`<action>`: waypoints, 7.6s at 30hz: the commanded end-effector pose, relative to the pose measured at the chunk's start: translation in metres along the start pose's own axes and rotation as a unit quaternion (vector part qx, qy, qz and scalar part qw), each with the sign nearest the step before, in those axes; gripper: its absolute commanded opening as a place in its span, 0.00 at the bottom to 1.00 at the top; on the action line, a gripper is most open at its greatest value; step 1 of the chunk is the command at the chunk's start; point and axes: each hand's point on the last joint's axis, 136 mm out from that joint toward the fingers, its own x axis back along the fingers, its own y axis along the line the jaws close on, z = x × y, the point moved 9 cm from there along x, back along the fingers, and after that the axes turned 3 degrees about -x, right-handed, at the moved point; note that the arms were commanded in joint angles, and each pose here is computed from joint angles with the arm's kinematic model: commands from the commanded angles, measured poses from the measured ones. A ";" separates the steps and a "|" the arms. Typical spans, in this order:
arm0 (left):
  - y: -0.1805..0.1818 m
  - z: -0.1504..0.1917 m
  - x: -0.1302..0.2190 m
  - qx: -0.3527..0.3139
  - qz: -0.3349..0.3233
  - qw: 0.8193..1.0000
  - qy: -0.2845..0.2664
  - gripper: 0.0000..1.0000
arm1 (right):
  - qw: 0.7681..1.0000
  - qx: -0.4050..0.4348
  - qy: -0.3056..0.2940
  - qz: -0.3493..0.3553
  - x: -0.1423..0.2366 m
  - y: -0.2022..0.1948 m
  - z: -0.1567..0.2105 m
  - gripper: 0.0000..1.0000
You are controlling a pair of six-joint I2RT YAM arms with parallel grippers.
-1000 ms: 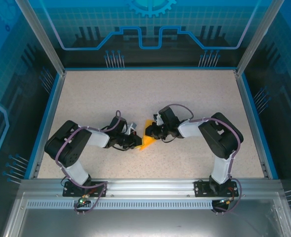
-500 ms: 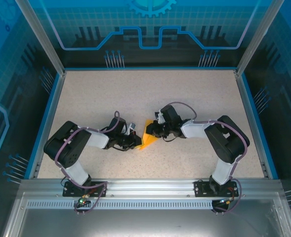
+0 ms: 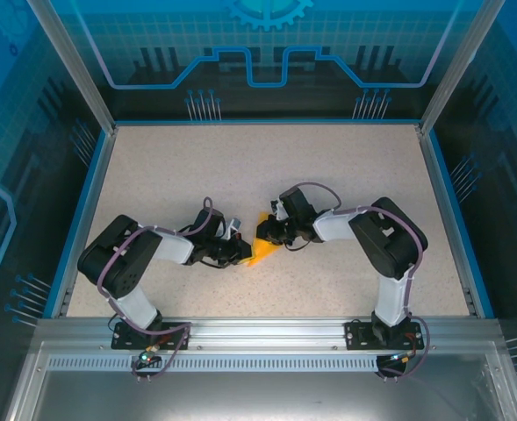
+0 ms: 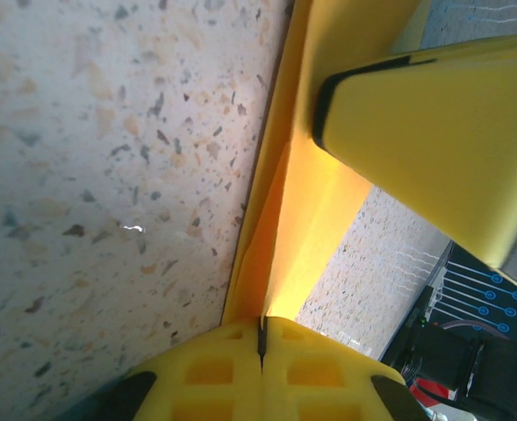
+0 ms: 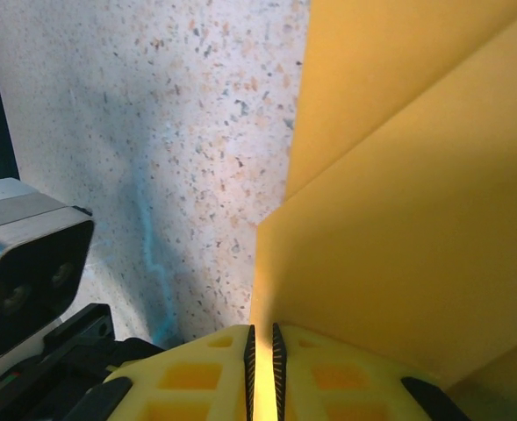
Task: Fold a paper plane with a square sheet of paper (pick it up from the middle)
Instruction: Fourth fold the wing at the center of the table.
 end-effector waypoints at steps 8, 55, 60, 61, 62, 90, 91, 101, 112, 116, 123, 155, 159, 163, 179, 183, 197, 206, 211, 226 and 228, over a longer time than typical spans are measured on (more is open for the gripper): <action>0.021 0.006 0.004 0.027 -0.067 0.997 0.004 0.02 | 1.000 -0.011 -0.014 0.003 0.014 -0.004 0.002 0.16; -0.005 0.008 0.020 -0.017 -0.034 0.999 0.016 0.22 | 0.996 -0.035 0.016 0.080 -0.008 -0.030 0.015 0.14; -0.005 0.011 0.020 -0.024 -0.032 0.999 0.028 0.22 | 0.996 -0.033 0.017 0.080 -0.009 -0.031 0.016 0.14; -0.005 0.011 0.019 -0.023 -0.028 0.999 0.033 0.21 | 0.996 -0.034 0.018 0.081 -0.009 -0.031 0.016 0.14; -0.005 0.012 0.017 -0.023 -0.025 0.999 0.038 0.22 | 0.996 -0.034 0.019 0.082 -0.009 -0.032 0.016 0.14; 0.012 0.022 -0.002 -0.019 -0.158 0.982 0.098 0.12 | 0.994 -0.036 0.023 0.103 -0.006 -0.041 0.023 0.13; 0.013 0.023 -0.002 -0.018 -0.172 0.980 0.096 0.10 | 0.994 -0.036 0.022 0.105 -0.005 -0.041 0.023 0.14; -0.028 0.021 0.031 -0.066 -0.150 0.986 0.032 0.16 | 0.993 -0.040 0.024 0.111 -0.007 -0.045 0.024 0.13; -0.064 0.002 0.020 -0.092 -0.040 0.994 0.032 0.17 | 0.993 -0.042 0.025 0.109 -0.008 -0.046 0.024 0.13; -0.053 -0.001 0.006 -0.078 -0.045 0.995 0.047 0.16 | 0.993 -0.044 0.027 0.110 -0.009 -0.047 0.025 0.13; -0.024 0.008 -0.006 -0.049 -0.085 0.992 0.077 0.15 | 0.992 -0.046 0.026 0.113 -0.009 -0.049 0.026 0.13; -0.046 0.028 0.050 -0.082 -0.104 0.991 0.007 0.19 | 0.992 -0.047 0.026 0.114 -0.011 -0.051 0.025 0.13; -0.055 0.015 0.039 -0.078 -0.082 0.994 0.003 0.19 | 0.992 -0.049 0.024 0.117 -0.011 -0.052 0.026 0.13; -0.058 0.002 0.026 -0.074 -0.064 0.995 -0.003 0.19 | 0.992 -0.049 0.026 0.116 -0.011 -0.051 0.026 0.13; -0.006 -0.002 -0.014 -0.027 -0.154 0.987 0.044 0.11 | 0.995 -0.041 0.015 0.092 -0.002 -0.038 0.019 0.13; 0.017 0.011 -0.013 -0.014 -0.187 0.981 0.056 0.09 | 0.997 -0.032 -0.006 0.073 0.015 -0.027 0.004 0.14; 0.033 0.020 -0.020 -0.005 -0.186 0.980 0.071 0.07 | 0.997 0.045 -0.058 0.038 0.066 0.027 -0.001 0.16; 0.034 0.020 -0.021 -0.004 -0.188 0.979 0.075 0.07 | 0.999 0.018 -0.021 0.020 0.014 0.018 0.005 0.14; 0.036 0.021 -0.021 -0.004 -0.192 0.978 0.079 0.06 | 0.998 0.004 -0.026 0.051 0.007 0.001 -0.002 0.14; 0.044 0.025 -0.024 -0.002 -0.201 0.975 0.091 0.06 | 0.992 -0.066 -0.075 0.081 0.029 -0.043 -0.037 0.15; 0.045 0.026 -0.024 -0.001 -0.202 0.975 0.093 0.06 | 0.991 -0.074 -0.081 0.081 0.031 -0.048 -0.042 0.15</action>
